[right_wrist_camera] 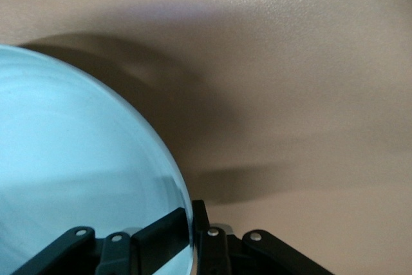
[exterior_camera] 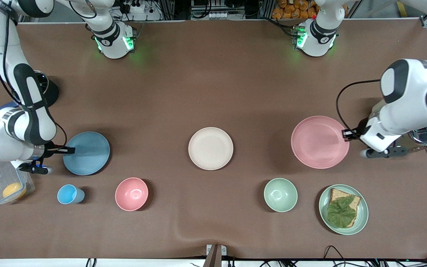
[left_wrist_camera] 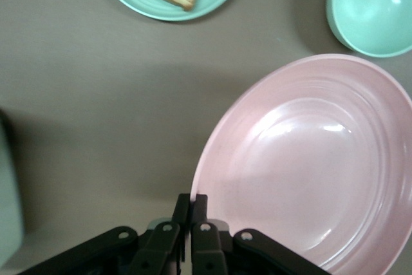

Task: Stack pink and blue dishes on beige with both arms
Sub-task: 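Grip the blue plate with the right gripper while the left gripper grips the pink one, then carry the pink plate with the left gripper while the right gripper lifts the blue plate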

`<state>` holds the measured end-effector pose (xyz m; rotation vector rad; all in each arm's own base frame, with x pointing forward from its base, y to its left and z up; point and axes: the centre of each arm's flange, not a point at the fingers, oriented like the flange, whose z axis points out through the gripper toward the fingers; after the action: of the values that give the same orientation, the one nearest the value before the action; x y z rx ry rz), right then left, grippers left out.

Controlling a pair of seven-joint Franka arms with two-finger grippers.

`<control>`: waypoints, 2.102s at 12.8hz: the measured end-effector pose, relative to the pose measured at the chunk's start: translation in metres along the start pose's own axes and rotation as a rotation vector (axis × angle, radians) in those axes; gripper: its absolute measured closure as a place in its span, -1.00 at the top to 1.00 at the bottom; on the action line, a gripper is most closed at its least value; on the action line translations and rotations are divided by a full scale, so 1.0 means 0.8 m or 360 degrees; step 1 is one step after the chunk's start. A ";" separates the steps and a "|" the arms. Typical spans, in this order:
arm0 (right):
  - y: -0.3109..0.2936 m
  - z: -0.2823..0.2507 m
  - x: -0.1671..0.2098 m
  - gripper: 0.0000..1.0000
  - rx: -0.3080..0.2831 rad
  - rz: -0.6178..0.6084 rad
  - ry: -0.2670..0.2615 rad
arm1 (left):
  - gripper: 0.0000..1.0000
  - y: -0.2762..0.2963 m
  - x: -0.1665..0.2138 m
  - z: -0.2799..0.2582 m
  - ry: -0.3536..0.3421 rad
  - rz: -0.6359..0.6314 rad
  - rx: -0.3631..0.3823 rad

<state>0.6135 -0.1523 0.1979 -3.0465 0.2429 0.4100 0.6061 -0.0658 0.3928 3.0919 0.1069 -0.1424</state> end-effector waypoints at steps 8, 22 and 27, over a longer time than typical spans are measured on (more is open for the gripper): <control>-0.009 -0.067 -0.012 -0.83 0.0025 -0.0018 -0.0039 | -0.91 0.078 -0.013 0.033 -0.0088 -0.0143 -0.0038; -0.048 -0.105 -0.033 -0.83 0.0321 0.0022 -0.0138 | -0.91 0.192 -0.058 0.037 -0.0123 -0.0375 -0.0048; -0.061 -0.119 -0.049 -0.83 0.0544 0.0064 -0.0229 | -0.91 0.293 -0.106 0.064 -0.0074 -0.0389 -0.0106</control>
<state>0.6091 -0.1059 0.3020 -2.6692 0.3292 0.5270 0.5339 -0.3072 0.3592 2.9950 0.4779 -0.2136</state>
